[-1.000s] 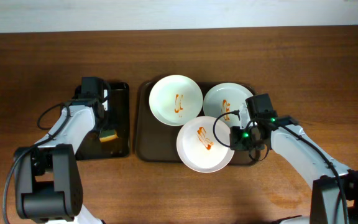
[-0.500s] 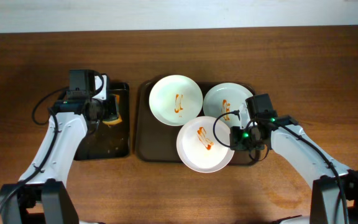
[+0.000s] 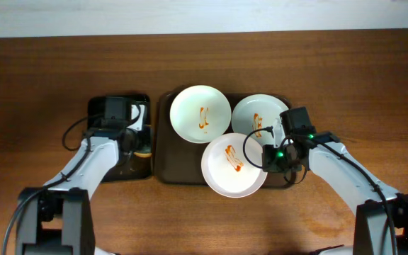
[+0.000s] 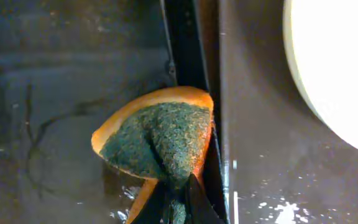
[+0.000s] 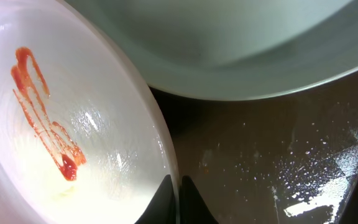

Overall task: Clean dirty plates on tray and stack at the side
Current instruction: 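Grasp the green-and-yellow sponge in the black tray with the left gripper and lift, then scrub the bottom plate with the sponge while the right gripper holds it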

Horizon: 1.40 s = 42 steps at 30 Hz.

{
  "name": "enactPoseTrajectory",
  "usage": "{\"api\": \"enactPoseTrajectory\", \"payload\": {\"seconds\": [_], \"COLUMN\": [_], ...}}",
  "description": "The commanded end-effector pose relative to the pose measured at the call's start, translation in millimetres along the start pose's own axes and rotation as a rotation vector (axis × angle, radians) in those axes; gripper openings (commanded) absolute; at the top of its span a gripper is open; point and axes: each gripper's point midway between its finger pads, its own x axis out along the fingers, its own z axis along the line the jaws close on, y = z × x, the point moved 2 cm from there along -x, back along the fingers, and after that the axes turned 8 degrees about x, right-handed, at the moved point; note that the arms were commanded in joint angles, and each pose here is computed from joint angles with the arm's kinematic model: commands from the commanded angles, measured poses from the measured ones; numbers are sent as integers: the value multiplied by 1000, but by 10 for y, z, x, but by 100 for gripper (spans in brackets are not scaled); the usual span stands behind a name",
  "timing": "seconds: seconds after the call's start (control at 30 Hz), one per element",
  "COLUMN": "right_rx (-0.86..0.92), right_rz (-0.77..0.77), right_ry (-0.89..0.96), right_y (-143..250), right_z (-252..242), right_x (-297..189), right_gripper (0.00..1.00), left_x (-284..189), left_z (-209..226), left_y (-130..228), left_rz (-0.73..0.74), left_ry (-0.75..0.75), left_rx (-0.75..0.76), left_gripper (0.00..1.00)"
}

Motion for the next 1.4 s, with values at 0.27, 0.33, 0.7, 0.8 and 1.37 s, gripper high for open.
{"api": "enactPoseTrajectory", "payload": {"seconds": [0.27, 0.33, 0.7, 0.8, 1.37], "right_rx": [-6, -6, -10, -10, -9], "right_rz": [-31, -30, -39, -39, -38], "right_ry": [-3, -3, -6, -6, -6], "right_y": [-68, -67, -87, -87, -85], "right_z": [55, 55, 61, 61, 61], "right_x": [-84, -84, -85, -85, -85], "right_gripper": [4, 4, 4, 4, 4], "left_x": [-240, -498, -1335, -1398, -1462], "left_z": [-72, -28, 220, 222, 223], "left_y": [-308, -443, -1028, -1124, -1211], "left_rz": [-104, -182, -550, -600, -647], "left_ry": [15, -34, -163, -169, -172], "left_rx": [13, 20, 21, 25, 29], "left_gripper": [0, 0, 0, 0, 0]}}
